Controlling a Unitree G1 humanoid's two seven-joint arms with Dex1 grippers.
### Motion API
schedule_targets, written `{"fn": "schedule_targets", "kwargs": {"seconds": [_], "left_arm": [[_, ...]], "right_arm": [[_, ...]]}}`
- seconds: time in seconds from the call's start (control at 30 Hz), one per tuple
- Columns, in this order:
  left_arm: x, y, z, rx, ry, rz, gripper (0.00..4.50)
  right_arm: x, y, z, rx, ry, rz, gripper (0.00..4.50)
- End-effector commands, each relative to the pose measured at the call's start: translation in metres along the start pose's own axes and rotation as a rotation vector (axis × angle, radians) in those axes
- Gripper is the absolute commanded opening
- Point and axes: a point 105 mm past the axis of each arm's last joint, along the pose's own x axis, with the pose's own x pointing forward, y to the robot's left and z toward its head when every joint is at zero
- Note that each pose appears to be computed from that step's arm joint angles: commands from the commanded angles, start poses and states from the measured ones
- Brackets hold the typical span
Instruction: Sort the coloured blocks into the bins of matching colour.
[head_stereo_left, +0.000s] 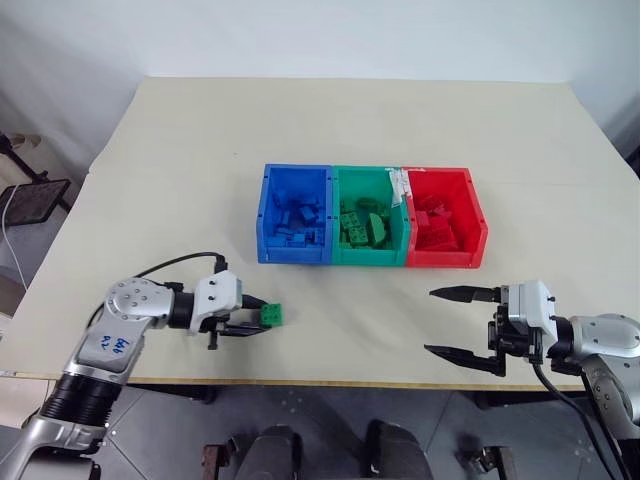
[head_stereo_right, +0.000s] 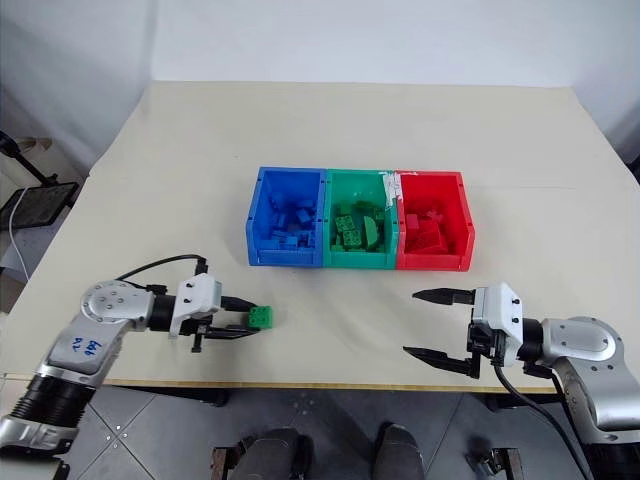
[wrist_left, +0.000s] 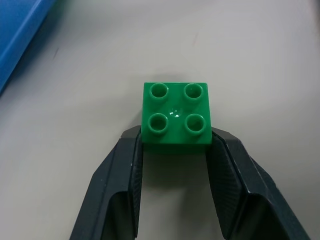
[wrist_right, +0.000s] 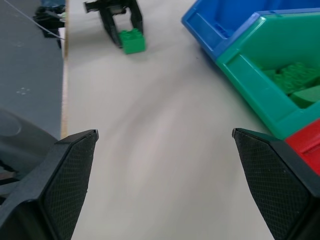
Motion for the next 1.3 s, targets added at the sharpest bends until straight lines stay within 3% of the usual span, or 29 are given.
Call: {"fn": "schedule_targets", "kwargs": {"seconds": [0.03, 0.1, 0.2, 0.37, 0.57, 0.63, 0.83, 1.03, 1.17, 1.3], "left_arm": [[0.016, 0.017, 0.050, 0.026, -0.153, 0.094, 1.46], [0.033, 0.019, 0.079, -0.009, -0.257, 0.094, 1.46], [0.056, 0.027, 0.106, 0.012, -0.304, 0.134, 1.46], [0.102, 0.081, 0.130, 0.110, -0.256, 0.396, 1.46], [0.125, 0.096, 0.143, 0.154, -0.283, 0.417, 1.46], [0.127, 0.093, 0.143, 0.167, -0.281, 0.379, 2.18], [0.086, 0.091, 0.136, 0.184, -0.332, 0.352, 3.88], [0.024, 0.063, 0.092, 0.267, -0.244, 0.184, 3.88], [-0.029, 0.053, 0.046, 0.286, -0.107, 0.225, 3.88], [-0.061, 0.047, 0.024, 0.237, -0.057, 0.299, 3.88]], "right_arm": [[-0.012, -0.013, 0.020, -0.030, -0.088, -0.170, 4.50], [-0.021, -0.019, 0.029, -0.059, -0.142, -0.303, 4.50], [-0.034, -0.023, 0.036, -0.074, -0.182, -0.457, 4.50], [-0.039, -0.012, 0.030, -0.062, -0.162, -0.550, 4.50], [-0.034, -0.007, 0.034, -0.062, -0.171, -0.566, 4.50], [-0.033, -0.006, 0.034, -0.061, -0.172, -0.568, 4.50], [-0.027, -0.007, 0.035, -0.060, -0.175, -0.526, 4.50], [-0.020, -0.014, 0.029, -0.079, -0.139, -0.409, 4.50], [-0.018, -0.023, 0.022, -0.114, -0.097, -0.316, 4.50], [-0.015, -0.031, 0.019, -0.124, -0.090, -0.270, 4.50]]}}
